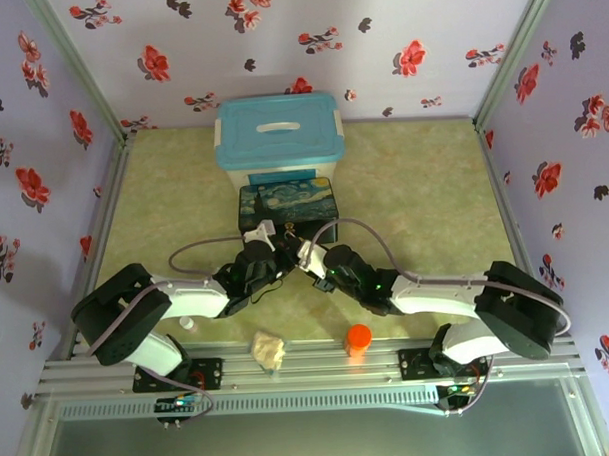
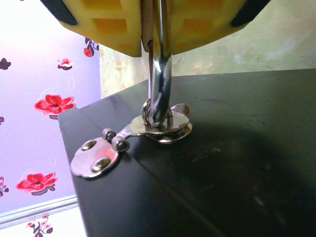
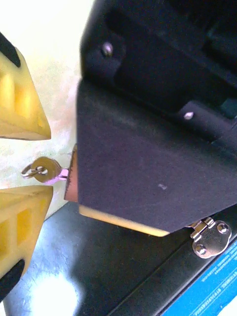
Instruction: Unlock the padlock with the key
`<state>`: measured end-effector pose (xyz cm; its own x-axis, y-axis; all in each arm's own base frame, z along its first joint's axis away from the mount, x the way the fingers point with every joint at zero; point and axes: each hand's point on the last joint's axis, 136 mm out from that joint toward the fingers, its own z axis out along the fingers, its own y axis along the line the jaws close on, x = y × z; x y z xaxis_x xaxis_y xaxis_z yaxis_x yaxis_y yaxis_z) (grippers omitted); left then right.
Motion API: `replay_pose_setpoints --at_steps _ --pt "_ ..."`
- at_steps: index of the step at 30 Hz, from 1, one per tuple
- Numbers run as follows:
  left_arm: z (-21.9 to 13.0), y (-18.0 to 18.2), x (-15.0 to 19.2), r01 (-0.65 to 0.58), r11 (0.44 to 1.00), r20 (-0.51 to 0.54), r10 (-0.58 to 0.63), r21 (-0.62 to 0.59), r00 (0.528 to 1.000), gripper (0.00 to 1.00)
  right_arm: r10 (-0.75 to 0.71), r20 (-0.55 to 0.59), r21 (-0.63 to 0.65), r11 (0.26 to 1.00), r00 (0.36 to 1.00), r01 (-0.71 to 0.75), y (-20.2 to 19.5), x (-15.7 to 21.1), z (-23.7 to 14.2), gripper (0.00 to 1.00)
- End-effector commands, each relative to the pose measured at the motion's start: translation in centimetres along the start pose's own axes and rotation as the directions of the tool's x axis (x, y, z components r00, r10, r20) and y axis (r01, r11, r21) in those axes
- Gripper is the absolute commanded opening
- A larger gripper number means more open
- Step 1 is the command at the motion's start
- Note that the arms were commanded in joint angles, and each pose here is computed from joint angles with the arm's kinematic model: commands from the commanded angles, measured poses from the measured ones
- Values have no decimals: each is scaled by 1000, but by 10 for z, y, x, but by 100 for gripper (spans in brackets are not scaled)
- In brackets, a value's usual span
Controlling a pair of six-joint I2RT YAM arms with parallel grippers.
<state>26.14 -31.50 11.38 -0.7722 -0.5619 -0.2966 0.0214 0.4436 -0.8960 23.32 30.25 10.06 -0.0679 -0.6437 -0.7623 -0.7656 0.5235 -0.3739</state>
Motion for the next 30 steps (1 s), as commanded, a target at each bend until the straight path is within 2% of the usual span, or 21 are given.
replay_pose_setpoints --at_steps 1,7,13,19,22,27,30 --pt "-7 -37 -10 5 992 46 -11 125 999 0 -6 39 70 998 999 4 -12 -16 3 26" --pt "-9 -38 -9 11 991 43 -17 130 999 0 -3 26 93 996 1000 1 -14 -14 8 19" --pt "-9 -34 -7 21 992 38 -26 128 999 0 31 59 85 996 998 -36 -12 -19 10 17" --pt "-9 -32 -4 24 992 34 -28 128 999 0 67 97 38 997 993 -71 -6 -29 14 8" --pt "-10 -32 -3 25 991 33 -30 128 999 0 94 95 -11 996 991 -93 -2 -28 14 4" --pt "-13 -32 -4 28 991 35 -33 135 999 0 289 120 -156 950 950 -270 -3 -32 8 1" --pt "-15 -29 -3 23 992 36 -28 123 999 0 297 114 -177 945 948 -274 0 -31 5 3"
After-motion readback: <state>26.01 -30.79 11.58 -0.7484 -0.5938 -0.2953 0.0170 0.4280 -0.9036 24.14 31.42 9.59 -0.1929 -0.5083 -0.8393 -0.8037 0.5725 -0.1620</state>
